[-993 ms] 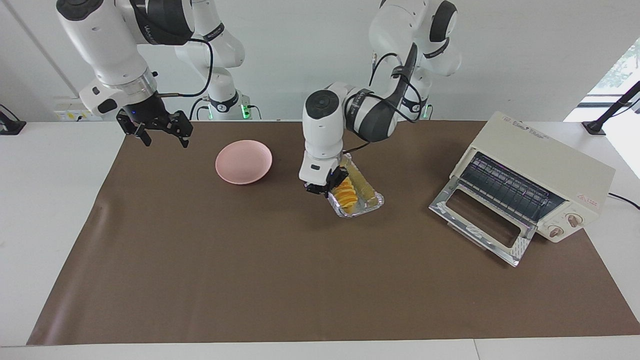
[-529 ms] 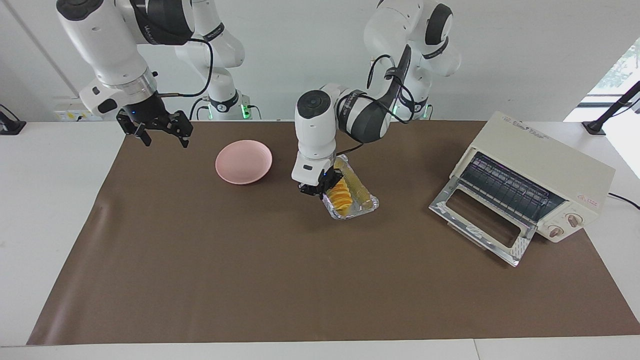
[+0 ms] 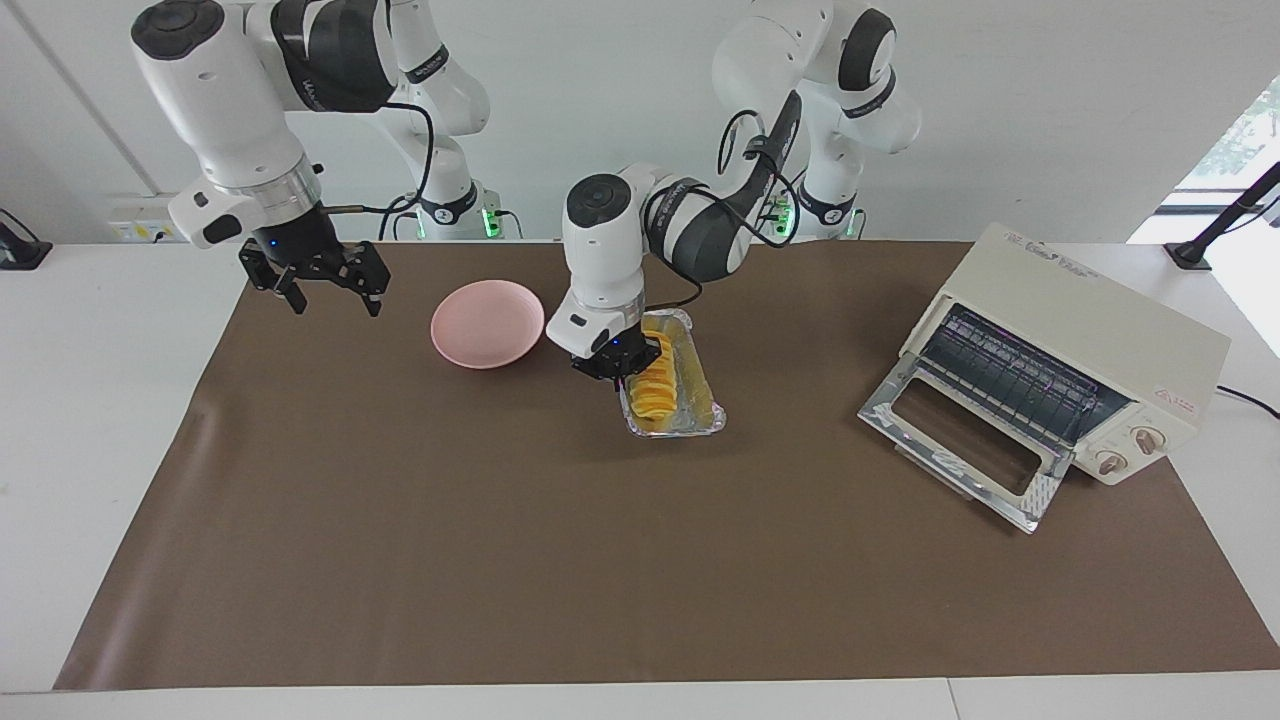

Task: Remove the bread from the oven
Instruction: 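Carry the foil tray to mid-table and lower it with the left gripper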

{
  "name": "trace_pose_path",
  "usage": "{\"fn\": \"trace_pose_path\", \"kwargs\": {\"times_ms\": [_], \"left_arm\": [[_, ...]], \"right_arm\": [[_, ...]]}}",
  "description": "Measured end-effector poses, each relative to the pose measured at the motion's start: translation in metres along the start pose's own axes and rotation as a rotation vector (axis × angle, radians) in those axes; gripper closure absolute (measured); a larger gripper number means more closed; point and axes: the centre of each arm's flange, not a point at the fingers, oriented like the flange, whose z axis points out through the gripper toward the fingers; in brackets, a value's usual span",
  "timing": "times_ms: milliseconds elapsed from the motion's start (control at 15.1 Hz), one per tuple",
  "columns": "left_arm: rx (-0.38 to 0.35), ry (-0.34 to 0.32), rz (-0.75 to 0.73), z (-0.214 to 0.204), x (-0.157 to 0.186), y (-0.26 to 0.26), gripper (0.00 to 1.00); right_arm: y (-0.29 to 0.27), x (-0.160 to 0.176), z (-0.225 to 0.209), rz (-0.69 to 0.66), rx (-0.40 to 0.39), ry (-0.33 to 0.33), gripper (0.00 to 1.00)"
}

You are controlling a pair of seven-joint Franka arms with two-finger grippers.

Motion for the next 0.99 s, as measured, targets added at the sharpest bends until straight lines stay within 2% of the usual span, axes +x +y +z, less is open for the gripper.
{"fn": "trace_pose_path", "kwargs": {"times_ms": [397, 662, 993], "left_arm": [[0.006, -0.010, 0.059, 0.020, -0.022, 0.017, 0.98], [0.021, -0.023, 0.082, 0.045, -0.033, 0.018, 0.98], [0.022, -0.024, 0.113, 0.064, -0.052, 0.027, 0.98]], "right_arm": [[0.003, 0.008, 0.019, 0.017, 0.003, -0.011, 0.00], [0.005, 0.012, 0.049, 0.021, 0.007, 0.016, 0.00], [0.004, 0.005, 0.072, 0.018, 0.003, -0.015, 0.00]]}}
